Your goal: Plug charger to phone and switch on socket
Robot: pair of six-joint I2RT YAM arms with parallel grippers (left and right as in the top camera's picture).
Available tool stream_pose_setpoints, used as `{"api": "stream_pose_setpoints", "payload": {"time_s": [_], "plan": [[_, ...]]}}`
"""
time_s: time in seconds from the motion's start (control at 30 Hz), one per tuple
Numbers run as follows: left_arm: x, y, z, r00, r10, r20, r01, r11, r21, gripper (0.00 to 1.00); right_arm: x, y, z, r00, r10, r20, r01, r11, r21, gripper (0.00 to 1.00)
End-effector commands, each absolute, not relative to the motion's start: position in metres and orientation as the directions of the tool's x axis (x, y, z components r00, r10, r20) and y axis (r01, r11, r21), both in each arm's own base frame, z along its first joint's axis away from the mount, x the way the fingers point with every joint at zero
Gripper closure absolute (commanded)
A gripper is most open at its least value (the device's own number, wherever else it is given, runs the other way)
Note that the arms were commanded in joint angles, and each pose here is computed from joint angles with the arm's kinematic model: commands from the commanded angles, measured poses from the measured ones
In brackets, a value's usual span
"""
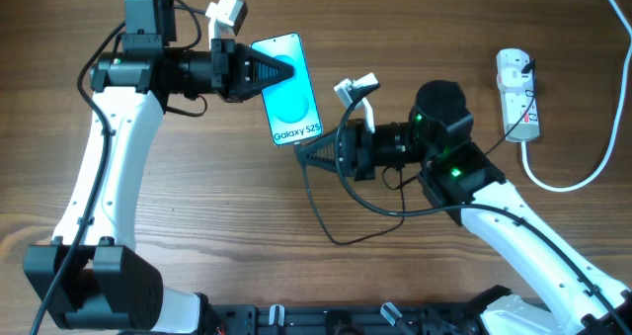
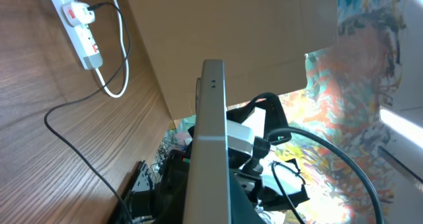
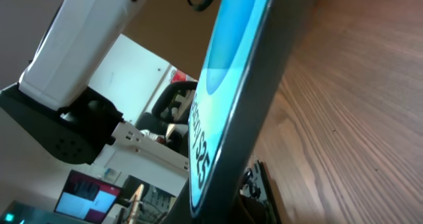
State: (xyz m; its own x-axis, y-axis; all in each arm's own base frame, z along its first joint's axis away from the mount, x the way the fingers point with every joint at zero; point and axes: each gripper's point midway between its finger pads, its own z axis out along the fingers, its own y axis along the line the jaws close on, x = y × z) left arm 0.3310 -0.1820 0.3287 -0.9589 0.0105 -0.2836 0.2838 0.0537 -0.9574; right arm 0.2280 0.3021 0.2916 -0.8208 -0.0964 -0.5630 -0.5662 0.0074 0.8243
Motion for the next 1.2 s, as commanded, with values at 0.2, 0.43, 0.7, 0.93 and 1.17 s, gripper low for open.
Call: {"api": "stream_pose_setpoints", "payload": {"time_s": [0.2,0.43,0.7,0.93,1.17], "plan": [[0.328,-0.18,0.338,-0.942,0.01,-0.334,0.335,0.036,-0.942,0.96,0.221,0.301,0.292,-0.821,-0.131,-0.556,-0.558,-0.025,0.829,0.96],[0.329,-0.18,0.339,-0.938,0.01,-0.345,0.345,0.035,-0.938,0.96,0.216,0.301,0.292,-0.817,-0.157,-0.555,-0.555,-0.047,0.83,0.96],[0.329,-0.18,0.339,-0.939,0.01,-0.345,0.345,0.035,-0.938,0.96,0.22,0.299,0.292,-0.82,-0.139,-0.555,-0.556,-0.032,0.83,0.95],[0.329,-0.18,0.339,-0.94,0.01,-0.342,0.342,0.035,-0.939,0.96,0.228,0.295,0.292,-0.825,-0.115,-0.553,-0.555,-0.014,0.832,0.96],[0.329,-0.18,0.339,-0.94,0.01,-0.341,0.341,0.035,-0.939,0.96,0.233,0.296,0.291,-0.837,-0.092,-0.539,-0.542,0.008,0.841,0.96]]}}
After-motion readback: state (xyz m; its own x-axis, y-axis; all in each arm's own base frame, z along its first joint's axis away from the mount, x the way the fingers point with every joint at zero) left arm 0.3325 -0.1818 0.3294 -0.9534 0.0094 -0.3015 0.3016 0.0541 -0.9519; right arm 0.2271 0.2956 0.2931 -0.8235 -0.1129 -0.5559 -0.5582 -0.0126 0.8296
